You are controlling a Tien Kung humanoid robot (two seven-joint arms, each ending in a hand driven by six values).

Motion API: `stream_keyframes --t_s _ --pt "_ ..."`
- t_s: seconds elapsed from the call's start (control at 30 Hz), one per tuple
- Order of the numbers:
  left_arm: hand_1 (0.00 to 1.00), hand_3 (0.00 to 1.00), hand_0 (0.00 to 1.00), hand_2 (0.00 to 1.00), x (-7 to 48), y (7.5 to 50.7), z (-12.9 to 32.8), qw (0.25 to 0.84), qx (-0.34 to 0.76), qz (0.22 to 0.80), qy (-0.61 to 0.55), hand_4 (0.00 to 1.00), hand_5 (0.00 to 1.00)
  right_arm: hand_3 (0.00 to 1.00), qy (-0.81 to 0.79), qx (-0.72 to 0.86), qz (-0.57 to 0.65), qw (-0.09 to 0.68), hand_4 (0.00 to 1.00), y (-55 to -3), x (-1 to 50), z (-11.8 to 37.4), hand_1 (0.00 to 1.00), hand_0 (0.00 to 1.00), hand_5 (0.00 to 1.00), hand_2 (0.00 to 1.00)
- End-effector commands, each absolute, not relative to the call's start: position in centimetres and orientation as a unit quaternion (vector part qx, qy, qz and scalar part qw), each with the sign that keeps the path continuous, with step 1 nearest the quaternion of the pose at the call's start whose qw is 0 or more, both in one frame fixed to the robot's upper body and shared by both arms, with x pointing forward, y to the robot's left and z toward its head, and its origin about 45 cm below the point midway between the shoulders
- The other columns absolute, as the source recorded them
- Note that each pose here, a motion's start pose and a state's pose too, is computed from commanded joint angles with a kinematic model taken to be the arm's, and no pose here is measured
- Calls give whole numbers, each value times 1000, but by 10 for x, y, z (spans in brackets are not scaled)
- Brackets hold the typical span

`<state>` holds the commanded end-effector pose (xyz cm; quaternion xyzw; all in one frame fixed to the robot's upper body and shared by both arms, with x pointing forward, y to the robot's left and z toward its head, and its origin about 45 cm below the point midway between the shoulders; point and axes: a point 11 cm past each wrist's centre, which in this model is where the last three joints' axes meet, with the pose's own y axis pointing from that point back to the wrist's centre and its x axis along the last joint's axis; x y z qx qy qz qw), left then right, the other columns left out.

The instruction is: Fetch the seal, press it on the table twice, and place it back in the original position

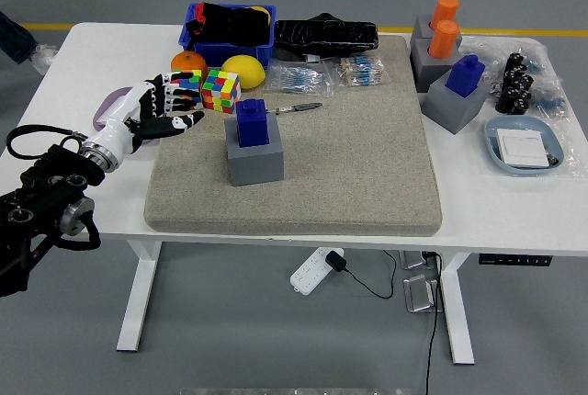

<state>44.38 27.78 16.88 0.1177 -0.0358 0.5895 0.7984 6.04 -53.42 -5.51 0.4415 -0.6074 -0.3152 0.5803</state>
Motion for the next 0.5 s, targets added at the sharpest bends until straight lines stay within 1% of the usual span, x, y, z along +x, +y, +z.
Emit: stream_keyframes --t_s 0.3,0.5 --pt "672 834 700 660 447 250 171 810 100 577 -24 813 2 611 -607 444 -316 579 753 -532 62 -56 669 758 488 646" --pt "674 835 700 660 448 243 172 814 92 574 -19 815 2 610 -606 444 -316 579 753 -532 61 -56 668 758 488 646"
